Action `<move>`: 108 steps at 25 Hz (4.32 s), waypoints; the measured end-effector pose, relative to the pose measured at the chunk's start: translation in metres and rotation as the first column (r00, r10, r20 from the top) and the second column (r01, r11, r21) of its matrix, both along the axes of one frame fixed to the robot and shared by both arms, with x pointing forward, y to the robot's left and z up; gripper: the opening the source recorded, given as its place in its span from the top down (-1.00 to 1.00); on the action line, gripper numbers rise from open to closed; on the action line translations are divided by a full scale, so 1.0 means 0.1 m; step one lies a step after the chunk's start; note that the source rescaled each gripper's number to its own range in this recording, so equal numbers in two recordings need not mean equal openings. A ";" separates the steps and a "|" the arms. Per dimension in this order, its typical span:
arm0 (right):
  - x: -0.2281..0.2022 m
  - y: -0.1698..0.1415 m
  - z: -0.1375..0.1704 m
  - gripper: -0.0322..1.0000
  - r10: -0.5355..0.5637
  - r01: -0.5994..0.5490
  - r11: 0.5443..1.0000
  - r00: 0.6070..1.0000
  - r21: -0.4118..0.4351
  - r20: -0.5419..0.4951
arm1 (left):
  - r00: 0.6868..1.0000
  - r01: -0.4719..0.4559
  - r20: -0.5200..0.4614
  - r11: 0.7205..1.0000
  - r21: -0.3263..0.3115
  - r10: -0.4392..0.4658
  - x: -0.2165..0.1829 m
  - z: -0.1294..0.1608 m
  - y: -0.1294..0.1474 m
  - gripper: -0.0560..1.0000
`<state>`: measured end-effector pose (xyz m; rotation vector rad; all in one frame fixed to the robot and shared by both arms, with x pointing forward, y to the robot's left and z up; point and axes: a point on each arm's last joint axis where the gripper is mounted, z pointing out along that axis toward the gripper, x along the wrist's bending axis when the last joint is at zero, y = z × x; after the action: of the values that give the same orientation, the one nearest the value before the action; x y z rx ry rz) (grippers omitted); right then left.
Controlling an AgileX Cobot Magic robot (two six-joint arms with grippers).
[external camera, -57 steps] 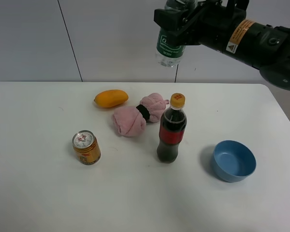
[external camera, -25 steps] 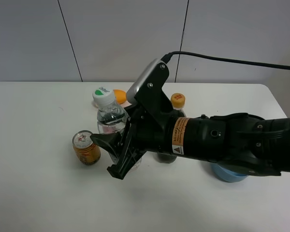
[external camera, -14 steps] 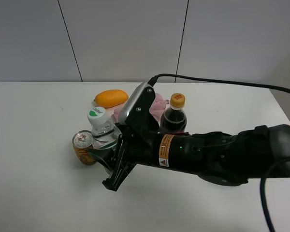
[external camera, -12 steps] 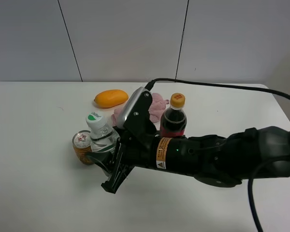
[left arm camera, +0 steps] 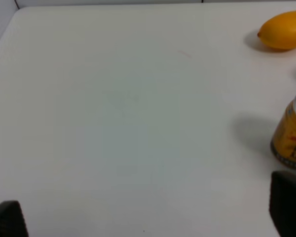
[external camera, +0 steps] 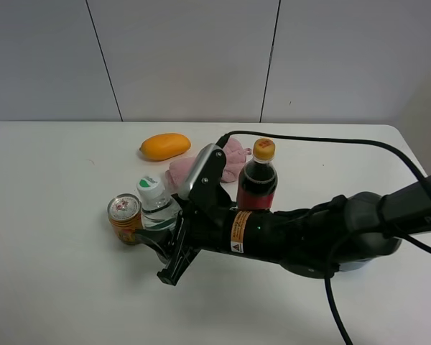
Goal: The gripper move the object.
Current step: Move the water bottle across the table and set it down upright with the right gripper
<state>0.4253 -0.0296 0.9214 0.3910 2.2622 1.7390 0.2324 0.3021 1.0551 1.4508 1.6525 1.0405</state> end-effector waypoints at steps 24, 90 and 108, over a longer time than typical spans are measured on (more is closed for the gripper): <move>0.02 -0.06 -0.03 0.94 0.141 -0.142 0.990 0.989 0.021 0.040 | 1.000 0.000 0.000 1.000 0.000 0.000 0.00 0.00 0.00 -1.00; 0.72 0.54 0.46 0.94 0.043 -0.042 0.999 0.995 -0.021 0.095 | 1.000 0.000 0.000 1.000 0.000 0.000 0.00 0.00 0.00 -1.00; 1.56 1.55 0.12 0.94 -0.042 0.037 0.998 0.995 0.059 0.086 | 1.000 0.000 0.000 1.000 0.000 0.000 0.00 0.00 0.00 -1.00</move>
<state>0.5816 0.1259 0.9333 0.3613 2.1340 1.7696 0.2324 0.3021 1.0551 1.4508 1.6525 1.0405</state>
